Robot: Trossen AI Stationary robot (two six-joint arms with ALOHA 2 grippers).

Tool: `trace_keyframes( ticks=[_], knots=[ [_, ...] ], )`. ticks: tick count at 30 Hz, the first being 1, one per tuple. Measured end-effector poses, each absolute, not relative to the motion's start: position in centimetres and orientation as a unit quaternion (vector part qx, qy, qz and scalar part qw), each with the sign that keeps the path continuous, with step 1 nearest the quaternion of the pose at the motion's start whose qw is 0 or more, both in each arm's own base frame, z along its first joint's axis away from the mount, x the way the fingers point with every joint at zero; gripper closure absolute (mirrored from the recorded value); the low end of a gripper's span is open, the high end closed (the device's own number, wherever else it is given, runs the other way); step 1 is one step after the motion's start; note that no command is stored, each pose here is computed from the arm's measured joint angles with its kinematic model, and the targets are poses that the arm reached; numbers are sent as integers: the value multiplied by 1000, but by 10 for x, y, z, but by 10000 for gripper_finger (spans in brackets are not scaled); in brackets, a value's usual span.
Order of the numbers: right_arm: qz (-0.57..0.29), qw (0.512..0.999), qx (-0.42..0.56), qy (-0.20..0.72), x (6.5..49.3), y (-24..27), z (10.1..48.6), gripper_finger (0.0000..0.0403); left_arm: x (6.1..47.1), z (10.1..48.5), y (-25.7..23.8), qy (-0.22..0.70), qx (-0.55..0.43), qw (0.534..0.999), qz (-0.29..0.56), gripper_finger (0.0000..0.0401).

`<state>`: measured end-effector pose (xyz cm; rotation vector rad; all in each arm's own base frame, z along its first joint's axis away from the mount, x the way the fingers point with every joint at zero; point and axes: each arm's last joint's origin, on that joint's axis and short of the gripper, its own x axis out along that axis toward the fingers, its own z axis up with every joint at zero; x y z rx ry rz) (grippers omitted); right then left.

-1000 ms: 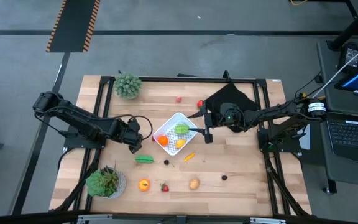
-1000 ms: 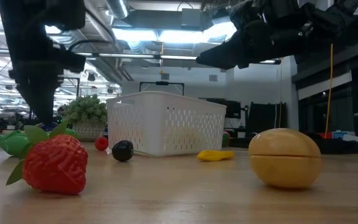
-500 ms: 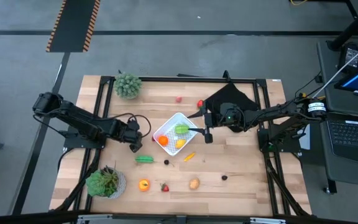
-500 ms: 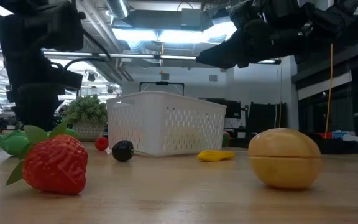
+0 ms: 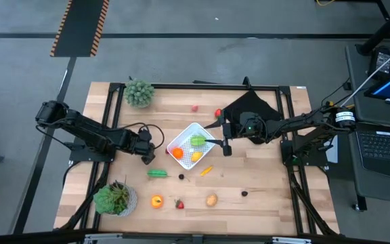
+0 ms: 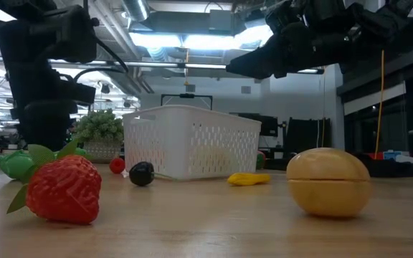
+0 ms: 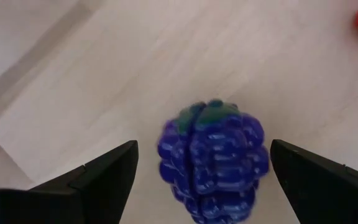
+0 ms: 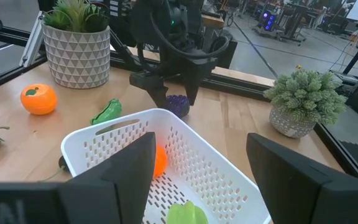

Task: Pick and placing Produce into tupperware
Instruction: Put the grapes into the white bin

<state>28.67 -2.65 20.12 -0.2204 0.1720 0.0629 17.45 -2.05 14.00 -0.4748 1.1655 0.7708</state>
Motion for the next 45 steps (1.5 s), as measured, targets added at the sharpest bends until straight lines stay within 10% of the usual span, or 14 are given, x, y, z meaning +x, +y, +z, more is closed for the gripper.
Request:
trace_keyframes(
  ticks=[26,45],
  knots=[
    [31,990,-108,86,287,-27,201,150,175,141,-20,528,-217,740,356,188],
    [31,991,-97,86,287,-26,201,150,174,165,-20,466,-210,806,299,196]
  ],
)
